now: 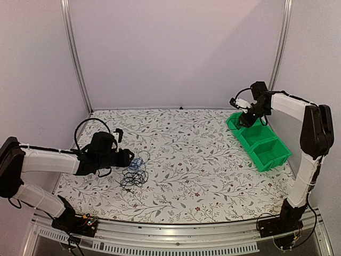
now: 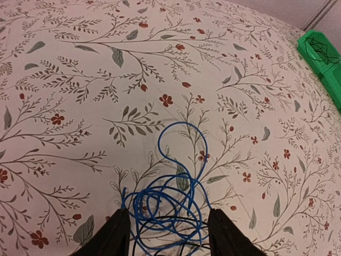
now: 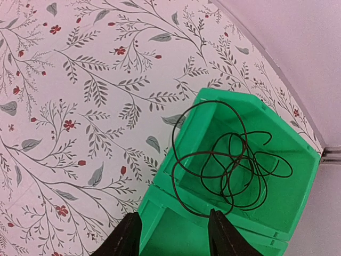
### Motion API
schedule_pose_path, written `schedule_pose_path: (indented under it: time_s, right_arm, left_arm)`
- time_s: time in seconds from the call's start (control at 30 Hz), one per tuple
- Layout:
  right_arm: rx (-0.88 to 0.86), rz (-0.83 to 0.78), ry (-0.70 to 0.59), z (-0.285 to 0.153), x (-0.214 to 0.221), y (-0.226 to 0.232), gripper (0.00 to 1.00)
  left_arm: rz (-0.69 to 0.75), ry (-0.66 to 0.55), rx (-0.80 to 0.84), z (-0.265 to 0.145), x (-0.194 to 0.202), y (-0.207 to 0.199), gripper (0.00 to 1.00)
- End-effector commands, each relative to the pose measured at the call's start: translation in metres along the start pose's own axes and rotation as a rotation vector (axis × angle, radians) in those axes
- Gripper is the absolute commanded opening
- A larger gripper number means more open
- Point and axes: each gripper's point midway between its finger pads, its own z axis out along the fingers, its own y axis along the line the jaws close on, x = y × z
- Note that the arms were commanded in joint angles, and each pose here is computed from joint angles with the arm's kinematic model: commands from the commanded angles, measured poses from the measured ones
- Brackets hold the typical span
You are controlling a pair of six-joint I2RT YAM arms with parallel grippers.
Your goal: Untangle the cables
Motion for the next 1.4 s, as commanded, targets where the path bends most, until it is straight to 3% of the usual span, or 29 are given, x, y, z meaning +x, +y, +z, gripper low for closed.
schedule_pose_path:
  time_s: [0.0, 0.2, 0.4, 0.73, 0.87, 1.37]
  right_arm:
    - [0.072, -0.110, 0.051, 0.024, -0.010, -0.002, 0.48]
    - [0.129, -0.158, 0.186, 0.059, -0.002, -0.002, 0.49]
    - [0.208, -0.144, 0.241, 0.067, 0.007, -0.015, 0.46]
    - [0.273, -0.138, 0.248, 0.067, 0.004, -0.028, 0.09]
    - [0.302, -0.138, 0.253, 0.067, 0.002, -0.039, 0.01]
    - [0.445, -0.064, 0.336, 0.066, 0.037, -0.118, 0.00]
  left_arm:
    - [-0.003, -0.031, 0.023, -0.001, -0.013, -0.008, 0.50]
    - [-0.013, -0.044, 0.012, -0.007, -0.012, -0.004, 0.50]
    - [-0.019, -0.045, 0.010, -0.007, -0.008, -0.001, 0.50]
    - [-0.021, -0.040, 0.020, -0.004, -0.006, -0.002, 0.50]
    - [-0.024, -0.037, 0.019, -0.004, -0.004, -0.001, 0.50]
    - [-0.036, -0.038, 0.022, -0.005, 0.000, 0.000, 0.50]
